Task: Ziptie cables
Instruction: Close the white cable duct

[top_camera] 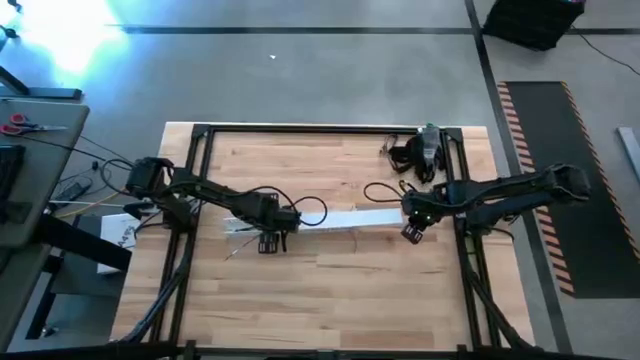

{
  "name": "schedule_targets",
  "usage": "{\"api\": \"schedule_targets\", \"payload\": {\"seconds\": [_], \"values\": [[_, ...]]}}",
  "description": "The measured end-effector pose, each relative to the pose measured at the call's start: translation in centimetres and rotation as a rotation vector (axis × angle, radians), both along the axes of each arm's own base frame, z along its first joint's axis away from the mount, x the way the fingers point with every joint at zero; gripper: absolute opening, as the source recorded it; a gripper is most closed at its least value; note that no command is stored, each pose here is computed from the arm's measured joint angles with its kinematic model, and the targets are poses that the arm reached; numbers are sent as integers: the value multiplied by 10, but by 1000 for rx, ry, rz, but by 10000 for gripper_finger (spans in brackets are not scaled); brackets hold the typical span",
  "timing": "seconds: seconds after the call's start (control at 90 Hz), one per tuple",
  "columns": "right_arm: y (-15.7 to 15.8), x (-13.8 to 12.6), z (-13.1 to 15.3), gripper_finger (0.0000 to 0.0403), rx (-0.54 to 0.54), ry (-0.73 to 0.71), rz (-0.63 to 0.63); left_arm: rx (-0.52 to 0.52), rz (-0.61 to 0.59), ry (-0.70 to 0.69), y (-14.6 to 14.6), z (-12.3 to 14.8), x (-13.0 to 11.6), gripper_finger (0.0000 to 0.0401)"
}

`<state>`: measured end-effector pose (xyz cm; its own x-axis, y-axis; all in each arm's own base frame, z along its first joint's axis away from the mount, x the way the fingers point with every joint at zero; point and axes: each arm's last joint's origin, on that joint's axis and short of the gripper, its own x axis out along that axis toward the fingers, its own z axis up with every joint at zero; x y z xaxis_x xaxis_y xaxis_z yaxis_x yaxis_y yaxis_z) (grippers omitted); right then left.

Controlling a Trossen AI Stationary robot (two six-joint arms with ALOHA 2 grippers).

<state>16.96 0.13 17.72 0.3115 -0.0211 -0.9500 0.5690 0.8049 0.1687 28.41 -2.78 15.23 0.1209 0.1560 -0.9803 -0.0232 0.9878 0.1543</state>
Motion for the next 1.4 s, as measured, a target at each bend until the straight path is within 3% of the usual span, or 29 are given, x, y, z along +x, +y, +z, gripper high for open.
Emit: {"api": "schedule_targets", "payload": {"seconds": [0.178,0.333,0.5,0.644,0.811,1.0,1.4], "values": [[-1,18,-2,0,-5,-98,16,-10,-10,-72,-1,0,7,221],[0,27,-9,0,-10,-83,93,-11,-16,-90,-1,-1,9,221],[3,21,19,0,-85,-12,92,-11,-24,-87,-1,0,9,221],[0,4,33,0,-135,136,-15,-9,-28,-79,-1,0,9,221],[-3,-7,17,0,-106,227,-98,-9,-28,-81,-1,0,9,221],[-3,2,0,0,-52,147,-94,-10,-35,-97,-1,0,10,221],[-11,11,-6,0,-70,99,-74,-5,-31,-78,-1,-1,8,221]]}}
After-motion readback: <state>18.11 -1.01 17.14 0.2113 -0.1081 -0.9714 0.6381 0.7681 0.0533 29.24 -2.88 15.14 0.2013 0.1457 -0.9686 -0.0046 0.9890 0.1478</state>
